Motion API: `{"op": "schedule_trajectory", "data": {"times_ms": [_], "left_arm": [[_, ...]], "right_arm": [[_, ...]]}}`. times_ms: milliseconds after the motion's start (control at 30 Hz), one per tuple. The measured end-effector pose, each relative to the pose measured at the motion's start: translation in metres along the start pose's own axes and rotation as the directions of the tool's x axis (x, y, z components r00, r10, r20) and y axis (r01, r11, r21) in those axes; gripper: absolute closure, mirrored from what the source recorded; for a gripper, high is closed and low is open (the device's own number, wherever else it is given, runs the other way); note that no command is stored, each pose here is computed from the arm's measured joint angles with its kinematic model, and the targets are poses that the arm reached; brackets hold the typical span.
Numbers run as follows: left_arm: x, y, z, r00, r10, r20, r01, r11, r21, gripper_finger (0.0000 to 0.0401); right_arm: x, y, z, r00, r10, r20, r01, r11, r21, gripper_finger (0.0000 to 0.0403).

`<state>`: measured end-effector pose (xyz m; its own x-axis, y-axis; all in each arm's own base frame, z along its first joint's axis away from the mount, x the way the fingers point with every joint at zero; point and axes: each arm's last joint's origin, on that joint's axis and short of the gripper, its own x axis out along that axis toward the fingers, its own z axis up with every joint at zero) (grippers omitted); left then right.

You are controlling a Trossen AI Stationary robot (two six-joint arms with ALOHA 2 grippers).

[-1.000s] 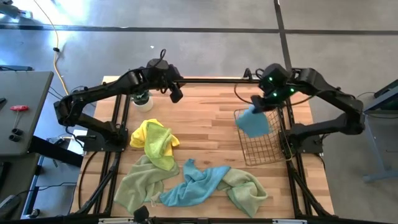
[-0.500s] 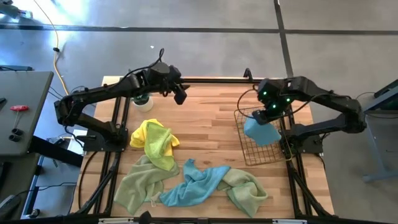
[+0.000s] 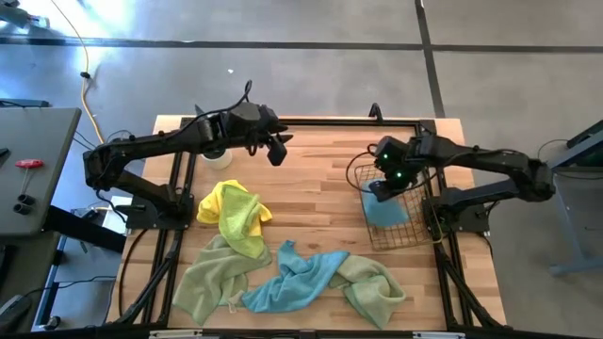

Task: Fold microfiber towels
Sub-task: Put the top blue microfiber cloth into the wire basket

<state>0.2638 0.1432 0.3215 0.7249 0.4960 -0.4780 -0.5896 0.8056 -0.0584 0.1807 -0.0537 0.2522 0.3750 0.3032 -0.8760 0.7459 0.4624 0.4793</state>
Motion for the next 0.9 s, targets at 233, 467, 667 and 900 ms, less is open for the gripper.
{"op": "schedule_trajectory", "data": {"times_ms": [233, 467, 667, 900], "left_arm": [[0.000, 0.000, 0.000, 1.000, 0.004, 0.000, -0.004, 1.000, 0.005, 0.0261], [0.000, 0.003, 0.000, 1.000, 0.012, 0.001, -0.012, 1.000, 0.005, 0.0261], [0.000, 0.003, 0.000, 1.000, 0.022, 0.002, -0.022, 1.000, 0.004, 0.0261], [0.000, 0.004, 0.000, 1.000, 0.027, 0.002, -0.027, 1.000, 0.003, 0.0261]], "right_arm": [[0.036, -0.040, -0.009, 0.982, -0.172, -0.073, 0.183, 0.963, 0.199, 0.0403], [0.055, -0.052, -0.014, 0.962, -0.272, -0.018, 0.268, 0.931, 0.249, 0.0403], [0.055, -0.053, -0.013, 0.951, -0.308, 0.009, 0.295, 0.917, 0.268, 0.0403], [0.044, -0.049, -0.014, 0.937, -0.350, -0.009, 0.342, 0.908, 0.240, 0.0403]]}}
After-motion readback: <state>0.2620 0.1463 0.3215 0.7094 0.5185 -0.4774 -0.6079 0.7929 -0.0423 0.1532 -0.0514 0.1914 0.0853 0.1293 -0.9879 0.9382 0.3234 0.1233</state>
